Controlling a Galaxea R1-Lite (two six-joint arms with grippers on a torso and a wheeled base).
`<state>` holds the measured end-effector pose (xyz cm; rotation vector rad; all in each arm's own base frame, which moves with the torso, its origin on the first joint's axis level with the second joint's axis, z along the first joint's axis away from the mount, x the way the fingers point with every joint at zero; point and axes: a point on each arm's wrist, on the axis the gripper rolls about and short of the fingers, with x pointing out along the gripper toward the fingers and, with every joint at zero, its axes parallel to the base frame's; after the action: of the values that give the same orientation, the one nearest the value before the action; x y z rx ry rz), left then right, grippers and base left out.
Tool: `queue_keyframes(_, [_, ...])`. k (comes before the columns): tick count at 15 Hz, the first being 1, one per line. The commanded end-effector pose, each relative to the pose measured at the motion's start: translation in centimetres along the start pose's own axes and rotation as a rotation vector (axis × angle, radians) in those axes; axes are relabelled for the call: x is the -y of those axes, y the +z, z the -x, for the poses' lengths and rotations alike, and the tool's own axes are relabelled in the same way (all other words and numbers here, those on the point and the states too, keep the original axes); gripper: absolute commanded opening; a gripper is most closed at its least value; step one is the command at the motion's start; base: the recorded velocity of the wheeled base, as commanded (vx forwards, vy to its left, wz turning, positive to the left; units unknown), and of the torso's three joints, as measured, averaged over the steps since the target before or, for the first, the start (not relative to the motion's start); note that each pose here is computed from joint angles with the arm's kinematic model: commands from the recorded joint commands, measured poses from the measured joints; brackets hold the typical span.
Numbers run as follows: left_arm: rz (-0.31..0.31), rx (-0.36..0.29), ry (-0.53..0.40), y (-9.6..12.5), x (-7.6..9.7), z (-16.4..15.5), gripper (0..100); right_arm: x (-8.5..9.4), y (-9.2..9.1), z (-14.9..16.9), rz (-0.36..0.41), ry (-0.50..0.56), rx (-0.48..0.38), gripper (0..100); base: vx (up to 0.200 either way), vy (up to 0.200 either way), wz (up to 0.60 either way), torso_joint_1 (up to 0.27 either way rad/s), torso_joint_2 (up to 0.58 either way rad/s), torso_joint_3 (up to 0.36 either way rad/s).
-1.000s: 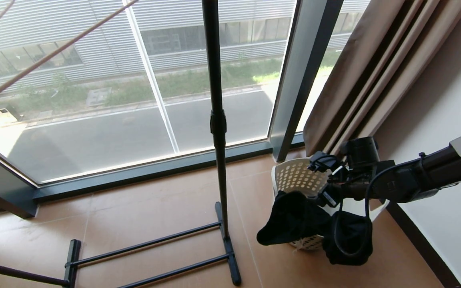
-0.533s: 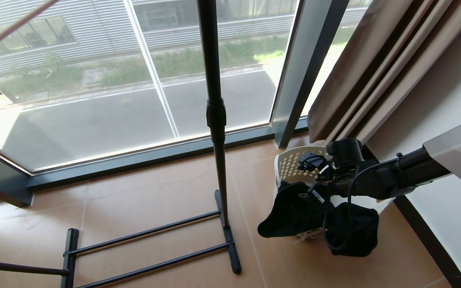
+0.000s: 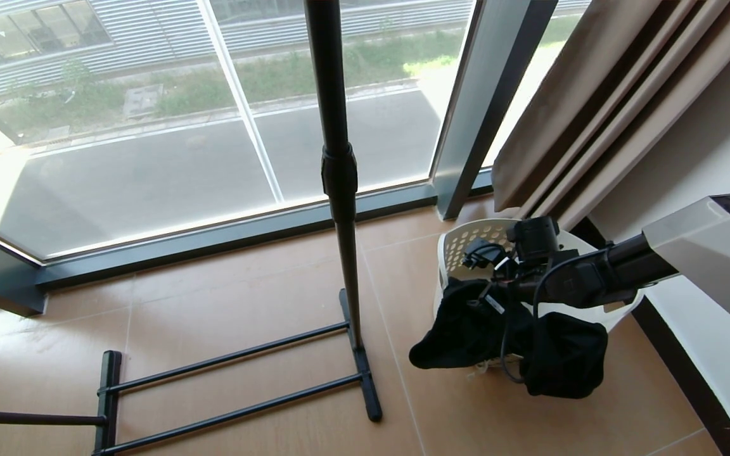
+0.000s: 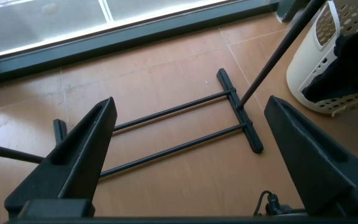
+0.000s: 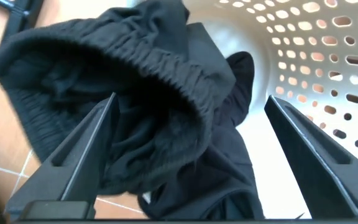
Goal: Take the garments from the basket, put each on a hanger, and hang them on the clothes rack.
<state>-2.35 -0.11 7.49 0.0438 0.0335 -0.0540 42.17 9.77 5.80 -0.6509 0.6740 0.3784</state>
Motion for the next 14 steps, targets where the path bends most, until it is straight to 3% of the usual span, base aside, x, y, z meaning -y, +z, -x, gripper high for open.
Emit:
queue_keyframes(1, [0.000,0.001,0.000,0.0,0.0,0.0,100,0.1,0.0,-1.1,-0.001,-0.004,0.000,100,0.000,0.000,0.00,0.000,0.00,0.000])
queue_keyframes(8, [0.000,0.001,0.000,0.0,0.0,0.0,100,0.9,0.5,-1.9,0.013,-0.044,0.010,100,0.000,0.000,0.00,0.000,0.00,0.000])
queue_keyframes(9, [0.000,0.001,0.000,0.0,0.0,0.0,100,0.8,0.3,-2.3,0.011,-0.042,0.006,0,0.000,0.000,0.00,0.000,0.00,0.000])
queue_keyframes(14, [0.000,-0.001,-0.001,0.0,0.0,0.0,100,0.7,0.6,-0.9,0.012,-0.038,0.014,0,0.000,0.000,0.00,0.000,0.00,0.000])
